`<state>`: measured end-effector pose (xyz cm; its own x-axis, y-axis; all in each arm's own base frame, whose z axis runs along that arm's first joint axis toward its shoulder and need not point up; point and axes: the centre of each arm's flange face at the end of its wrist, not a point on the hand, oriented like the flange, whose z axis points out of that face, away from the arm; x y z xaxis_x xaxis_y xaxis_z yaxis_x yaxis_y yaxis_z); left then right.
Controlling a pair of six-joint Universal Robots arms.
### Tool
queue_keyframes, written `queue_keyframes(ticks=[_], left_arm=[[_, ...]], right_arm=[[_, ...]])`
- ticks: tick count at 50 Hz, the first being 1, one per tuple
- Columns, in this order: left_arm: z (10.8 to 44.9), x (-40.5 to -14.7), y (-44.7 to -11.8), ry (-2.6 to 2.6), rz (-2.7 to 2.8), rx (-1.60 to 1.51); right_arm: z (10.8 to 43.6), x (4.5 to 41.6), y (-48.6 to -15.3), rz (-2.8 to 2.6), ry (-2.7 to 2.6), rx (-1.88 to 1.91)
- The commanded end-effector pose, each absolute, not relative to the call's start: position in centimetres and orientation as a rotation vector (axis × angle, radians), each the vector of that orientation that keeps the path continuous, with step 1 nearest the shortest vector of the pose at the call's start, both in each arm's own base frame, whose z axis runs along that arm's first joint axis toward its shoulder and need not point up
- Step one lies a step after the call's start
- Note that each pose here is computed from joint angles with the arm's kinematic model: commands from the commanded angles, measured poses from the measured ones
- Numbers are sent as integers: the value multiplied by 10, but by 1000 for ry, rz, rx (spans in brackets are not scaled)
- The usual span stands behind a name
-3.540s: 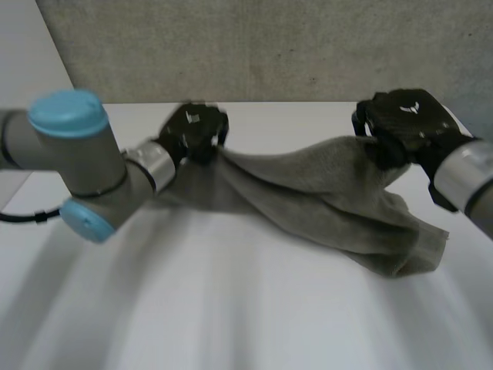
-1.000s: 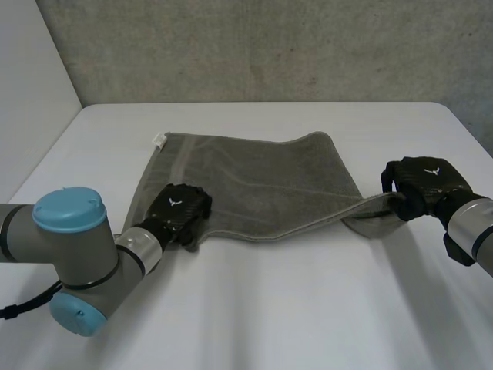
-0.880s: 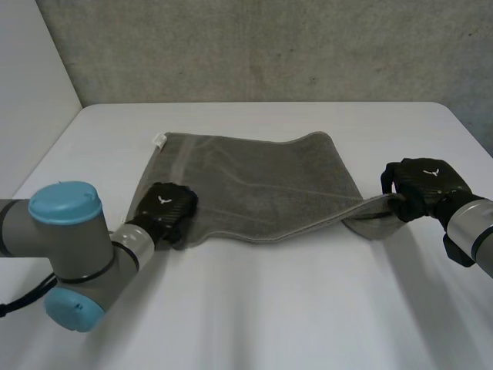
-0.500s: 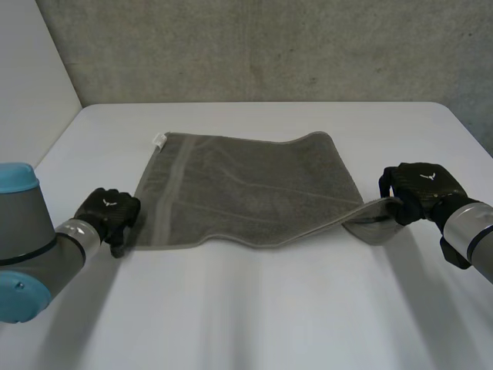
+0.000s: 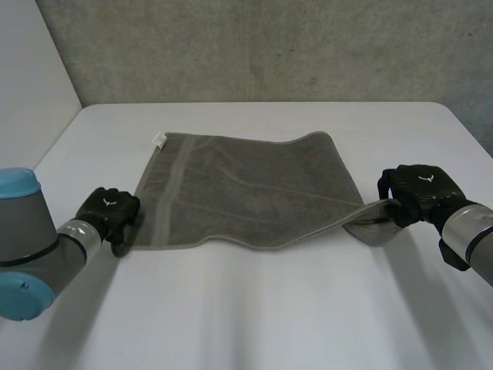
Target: Fold the towel.
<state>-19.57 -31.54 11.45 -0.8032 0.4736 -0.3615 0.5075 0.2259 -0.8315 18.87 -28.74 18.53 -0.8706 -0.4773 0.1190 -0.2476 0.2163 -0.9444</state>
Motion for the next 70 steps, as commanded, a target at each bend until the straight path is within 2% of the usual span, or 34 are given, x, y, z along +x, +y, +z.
queue_keyframes(ticks=[1,20,40,55,59,70], left_arm=[[114,-197,-319,2432,-1679,974],[109,-202,-318,2462,-1692,1023],[125,-208,-317,2464,-1780,1007],[131,-207,-339,2427,-1943,910],[118,-208,-342,2453,-1919,909],[125,-205,-327,2468,-1896,917]], right_arm=[[184,189,-287,-1714,2289,-697],[181,190,-287,-1709,2292,-703],[181,189,-287,-1710,2297,-699],[181,190,-287,-1708,2297,-702],[180,190,-286,-1706,2296,-702],[180,190,-286,-1703,2298,-704]])
